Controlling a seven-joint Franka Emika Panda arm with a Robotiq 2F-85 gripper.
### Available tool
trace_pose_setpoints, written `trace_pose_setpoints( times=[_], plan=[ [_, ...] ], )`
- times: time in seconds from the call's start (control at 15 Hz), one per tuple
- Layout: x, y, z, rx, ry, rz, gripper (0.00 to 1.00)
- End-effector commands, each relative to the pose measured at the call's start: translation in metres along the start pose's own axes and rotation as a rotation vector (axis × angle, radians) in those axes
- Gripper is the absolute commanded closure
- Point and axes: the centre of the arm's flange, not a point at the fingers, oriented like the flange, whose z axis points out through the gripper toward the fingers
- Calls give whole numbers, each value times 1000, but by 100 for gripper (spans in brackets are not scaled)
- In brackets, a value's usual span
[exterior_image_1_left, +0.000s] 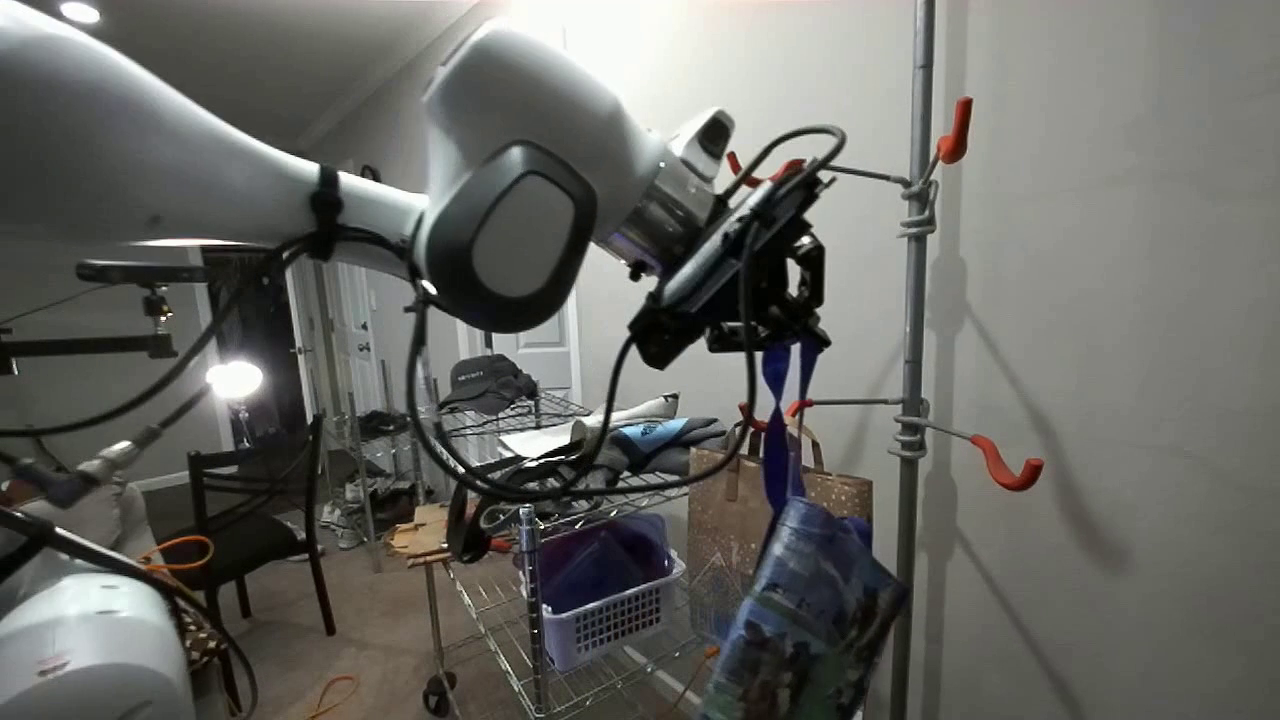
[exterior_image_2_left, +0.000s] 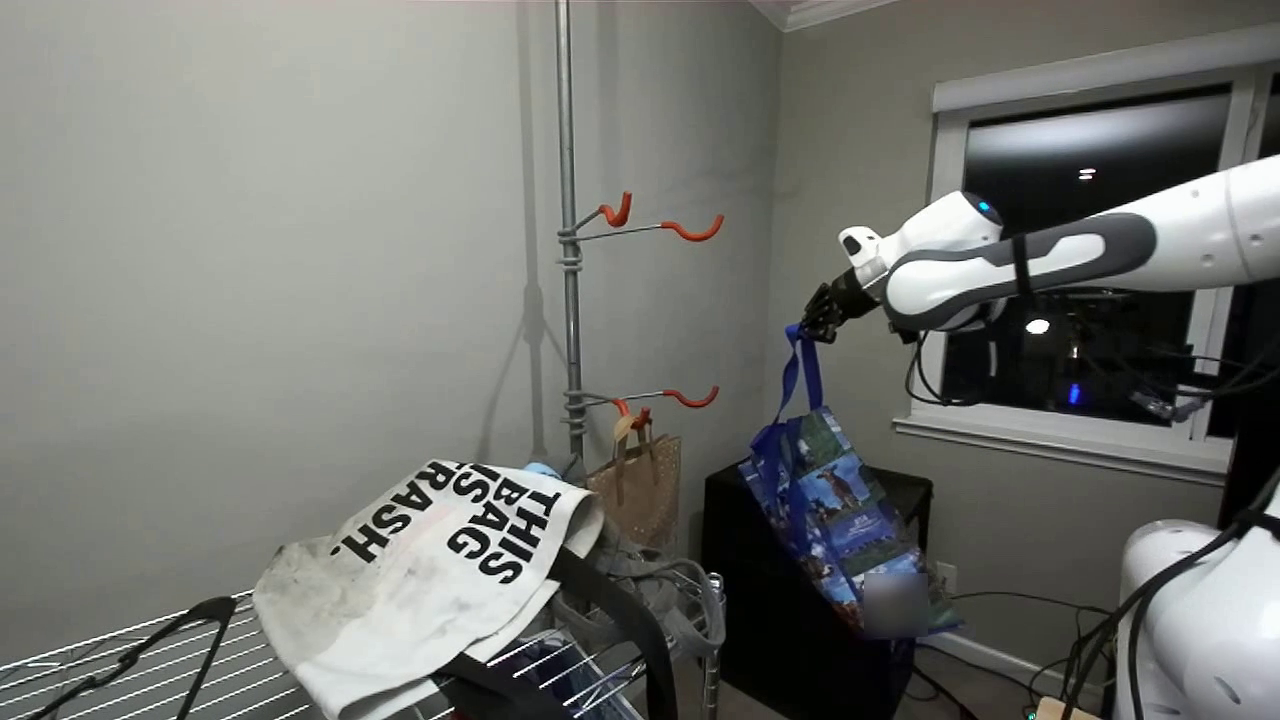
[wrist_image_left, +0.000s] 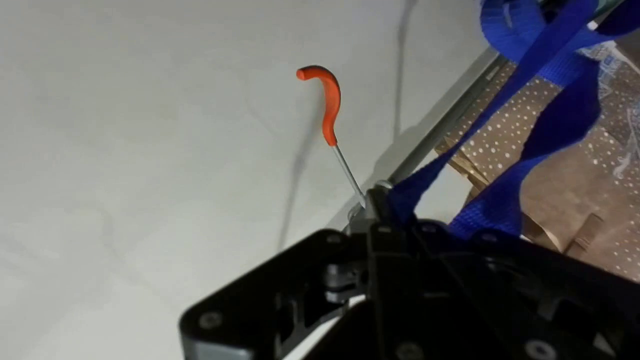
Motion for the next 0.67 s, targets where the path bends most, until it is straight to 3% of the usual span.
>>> trace_pose_setpoints(
  times=[0.0, 0.6],
  plan=[
    [-8, 43, 70, 3, -46, -9, 100],
    [-35, 112, 104, -10, -121, -57, 100]
  ],
)
